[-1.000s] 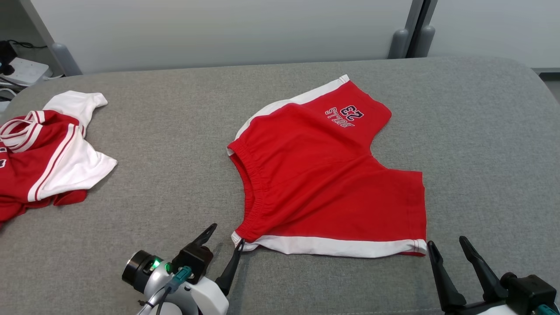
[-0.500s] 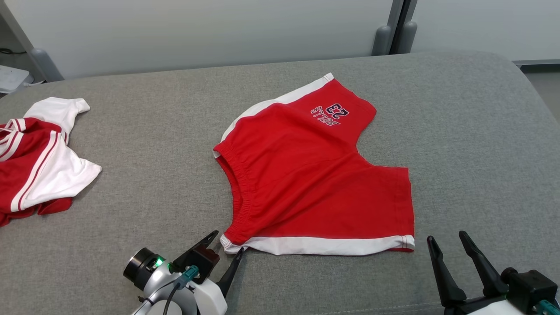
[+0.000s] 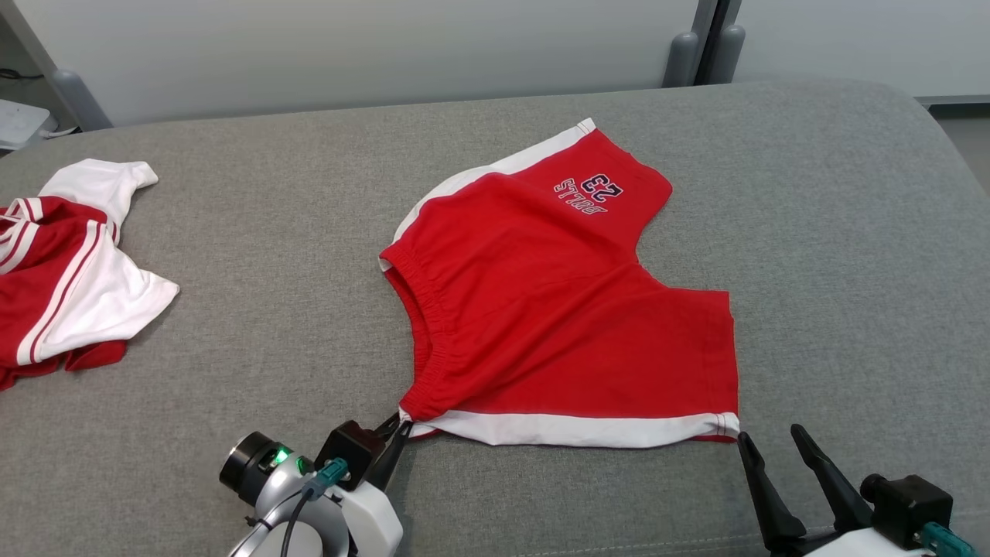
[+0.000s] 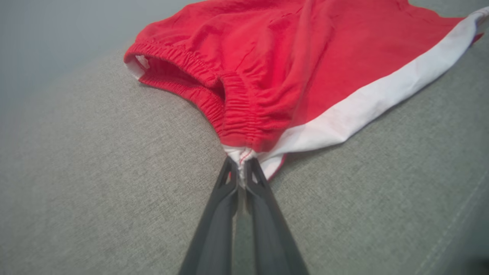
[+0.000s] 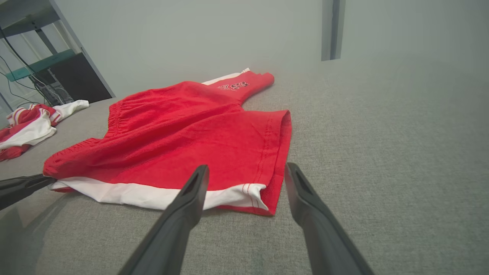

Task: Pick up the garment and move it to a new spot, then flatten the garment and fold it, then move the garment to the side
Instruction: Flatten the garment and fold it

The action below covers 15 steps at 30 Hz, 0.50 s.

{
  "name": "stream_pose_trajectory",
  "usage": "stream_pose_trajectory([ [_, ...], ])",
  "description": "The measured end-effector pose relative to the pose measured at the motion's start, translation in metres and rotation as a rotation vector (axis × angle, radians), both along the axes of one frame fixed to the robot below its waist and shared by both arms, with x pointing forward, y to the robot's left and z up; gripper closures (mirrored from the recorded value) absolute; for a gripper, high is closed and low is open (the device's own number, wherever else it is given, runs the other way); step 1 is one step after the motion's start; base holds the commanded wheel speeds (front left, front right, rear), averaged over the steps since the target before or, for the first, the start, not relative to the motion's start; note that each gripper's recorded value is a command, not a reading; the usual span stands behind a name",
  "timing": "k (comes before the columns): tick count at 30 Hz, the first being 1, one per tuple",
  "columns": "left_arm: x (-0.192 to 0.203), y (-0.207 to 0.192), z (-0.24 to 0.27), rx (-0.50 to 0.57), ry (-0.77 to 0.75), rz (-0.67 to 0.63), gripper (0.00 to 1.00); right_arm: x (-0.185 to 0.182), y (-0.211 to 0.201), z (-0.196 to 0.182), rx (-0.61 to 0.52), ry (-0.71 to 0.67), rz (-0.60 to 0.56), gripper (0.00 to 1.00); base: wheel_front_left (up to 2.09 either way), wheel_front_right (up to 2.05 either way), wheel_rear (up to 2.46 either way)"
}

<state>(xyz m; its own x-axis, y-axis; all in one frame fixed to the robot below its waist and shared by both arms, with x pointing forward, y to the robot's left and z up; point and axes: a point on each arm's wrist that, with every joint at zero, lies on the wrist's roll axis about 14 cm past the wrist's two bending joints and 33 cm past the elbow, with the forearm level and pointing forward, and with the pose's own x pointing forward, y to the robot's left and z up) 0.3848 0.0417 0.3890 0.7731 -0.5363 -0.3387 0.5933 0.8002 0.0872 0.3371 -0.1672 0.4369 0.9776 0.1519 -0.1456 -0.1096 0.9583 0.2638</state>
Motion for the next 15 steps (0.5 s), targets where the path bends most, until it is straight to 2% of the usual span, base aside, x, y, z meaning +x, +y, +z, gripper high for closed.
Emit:
stream_pose_trajectory([
  [5,0.006,0.001,0.007,-0.035,-0.014,0.024,1.0,0.007,0.0,-0.018,0.034,0.064,-0.01,0.0,0.0,0.0,0.0],
  [10,0.009,0.001,0.015,-0.064,-0.032,0.041,1.0,0.018,0.014,-0.036,0.054,0.131,0.029,0.0,0.0,0.0,0.0],
  [12,0.008,0.002,0.016,-0.069,-0.035,0.047,1.0,0.024,0.018,-0.039,0.055,0.145,0.043,0.24,0.0,0.0,0.0],
  [13,0.008,0.003,0.016,-0.07,-0.036,0.05,1.0,0.026,0.02,-0.04,0.06,0.15,0.045,0.46,0.0,0.0,0.0],
  [14,0.008,0.004,0.016,-0.072,-0.035,0.054,1.0,0.028,0.022,-0.042,0.062,0.159,0.05,0.53,0.0,0.0,0.0],
  [15,0.007,0.005,0.016,-0.076,-0.033,0.061,1.0,0.029,0.023,-0.045,0.063,0.171,0.053,0.55,0.0,0.0,0.0],
])
